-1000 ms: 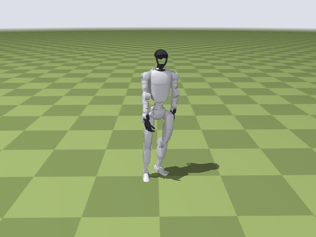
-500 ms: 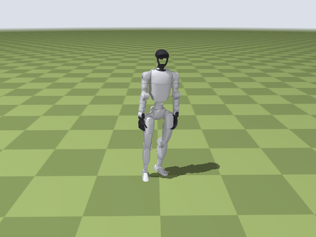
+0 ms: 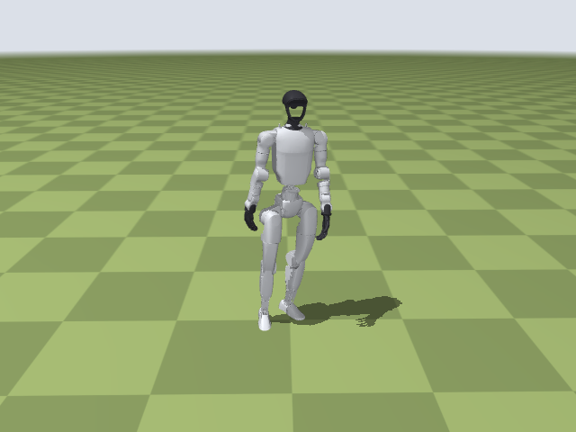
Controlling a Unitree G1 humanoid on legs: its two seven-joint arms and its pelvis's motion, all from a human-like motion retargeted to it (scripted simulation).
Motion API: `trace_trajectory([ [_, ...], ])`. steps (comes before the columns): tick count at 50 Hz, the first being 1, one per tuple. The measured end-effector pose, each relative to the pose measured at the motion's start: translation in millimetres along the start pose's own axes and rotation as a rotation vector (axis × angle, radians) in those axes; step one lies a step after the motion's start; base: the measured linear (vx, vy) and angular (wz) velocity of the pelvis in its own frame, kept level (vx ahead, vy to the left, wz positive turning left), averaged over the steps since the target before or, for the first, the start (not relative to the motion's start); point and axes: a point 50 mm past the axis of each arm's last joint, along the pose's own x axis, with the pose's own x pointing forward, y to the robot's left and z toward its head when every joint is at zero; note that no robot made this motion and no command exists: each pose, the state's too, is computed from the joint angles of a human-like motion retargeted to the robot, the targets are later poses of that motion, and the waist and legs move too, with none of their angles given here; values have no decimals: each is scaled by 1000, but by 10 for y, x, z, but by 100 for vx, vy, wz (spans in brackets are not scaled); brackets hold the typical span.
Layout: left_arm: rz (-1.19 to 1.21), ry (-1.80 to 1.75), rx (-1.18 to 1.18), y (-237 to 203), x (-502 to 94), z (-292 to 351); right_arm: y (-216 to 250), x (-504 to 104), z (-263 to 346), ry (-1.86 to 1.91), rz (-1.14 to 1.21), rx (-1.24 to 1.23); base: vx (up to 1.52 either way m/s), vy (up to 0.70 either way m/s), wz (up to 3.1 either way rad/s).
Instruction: In place motions
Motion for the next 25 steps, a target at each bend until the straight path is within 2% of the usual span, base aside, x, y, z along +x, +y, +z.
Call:
trace_trajectory([
  [4, 18, 407, -227, -72, -256, -1129, 82, -255, 905, -250, 15, -197, -1, 1, -22],
  [7, 39, 647, -427, -218, -613, -1881, 322, -563, 1587, -485, 69, -348, -1, -1, -41],
  [12, 62, 855, -574, -501, -1220, -2702, 816, -1156, 2302, -847, 187, -537, 0, -3, -36],
  [18, 76, 978, -620, -680, -1535, -2993, 990, -1524, 2545, -1058, 189, -642, 0, -4, 3],
  [25, 92, 764, -557, -402, -948, -2395, 619, -1007, 2140, -826, 80, -607, 2, -6, 22],
])
